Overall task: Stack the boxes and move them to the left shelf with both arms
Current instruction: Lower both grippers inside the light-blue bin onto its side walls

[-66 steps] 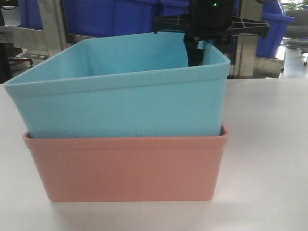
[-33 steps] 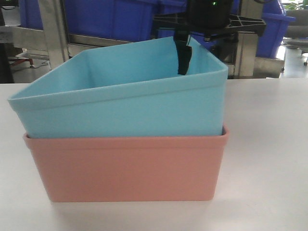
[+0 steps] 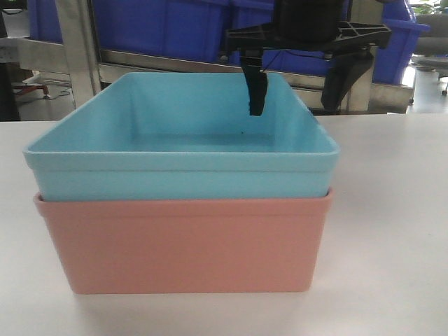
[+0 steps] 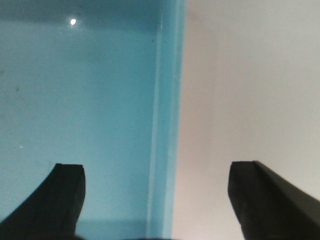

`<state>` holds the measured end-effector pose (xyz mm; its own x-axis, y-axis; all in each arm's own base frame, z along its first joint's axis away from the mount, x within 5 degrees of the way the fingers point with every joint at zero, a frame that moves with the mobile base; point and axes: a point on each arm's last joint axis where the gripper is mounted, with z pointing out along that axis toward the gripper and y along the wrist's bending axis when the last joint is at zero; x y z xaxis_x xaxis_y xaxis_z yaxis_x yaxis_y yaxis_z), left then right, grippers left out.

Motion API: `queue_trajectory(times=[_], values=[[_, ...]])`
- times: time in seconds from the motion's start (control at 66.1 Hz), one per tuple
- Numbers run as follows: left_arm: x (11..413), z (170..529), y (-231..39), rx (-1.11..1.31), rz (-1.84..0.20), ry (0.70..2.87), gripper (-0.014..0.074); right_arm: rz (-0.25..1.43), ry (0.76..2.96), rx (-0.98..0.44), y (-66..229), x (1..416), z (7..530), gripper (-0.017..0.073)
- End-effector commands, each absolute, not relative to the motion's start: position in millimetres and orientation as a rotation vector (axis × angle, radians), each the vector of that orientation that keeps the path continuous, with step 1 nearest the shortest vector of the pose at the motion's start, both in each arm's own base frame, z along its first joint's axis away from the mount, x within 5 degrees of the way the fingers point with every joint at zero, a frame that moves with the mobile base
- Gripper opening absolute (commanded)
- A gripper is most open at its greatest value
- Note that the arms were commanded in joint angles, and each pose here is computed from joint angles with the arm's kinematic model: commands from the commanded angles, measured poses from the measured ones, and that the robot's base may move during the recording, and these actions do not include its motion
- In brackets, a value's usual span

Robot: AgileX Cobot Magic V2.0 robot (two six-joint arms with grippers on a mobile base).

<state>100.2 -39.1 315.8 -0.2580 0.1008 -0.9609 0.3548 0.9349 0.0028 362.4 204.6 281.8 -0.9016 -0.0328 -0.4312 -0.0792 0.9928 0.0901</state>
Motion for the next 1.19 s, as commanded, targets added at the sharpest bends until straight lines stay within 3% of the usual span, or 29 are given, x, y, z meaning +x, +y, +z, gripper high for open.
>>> queue_trajectory(times=[0.0, 0.121, 0.559, 0.877, 1.179], values=[[111, 341, -46, 0.328, -0.281, 1.761, 0.0417, 0.18, 2.573, -0.124, 200, 357, 320, 0.0612], [134, 354, -57, 0.311, -0.311, 1.851, 0.0465, 0.176, 2.575, -0.133, 200, 357, 320, 0.0612], [252, 382, -115, 0.312, -0.323, 2.307, 0.0465, 0.172, 2.574, -0.147, 200, 356, 320, 0.0612], [328, 334, -149, 0.28, -0.257, 2.569, 0.0461, 0.218, 2.543, -0.143, 203, 358, 322, 0.0612], [359, 279, -162, 0.226, -0.214, 2.698, 0.0461, 0.216, 2.552, -0.154, 207, 365, 309, 0.0612]])
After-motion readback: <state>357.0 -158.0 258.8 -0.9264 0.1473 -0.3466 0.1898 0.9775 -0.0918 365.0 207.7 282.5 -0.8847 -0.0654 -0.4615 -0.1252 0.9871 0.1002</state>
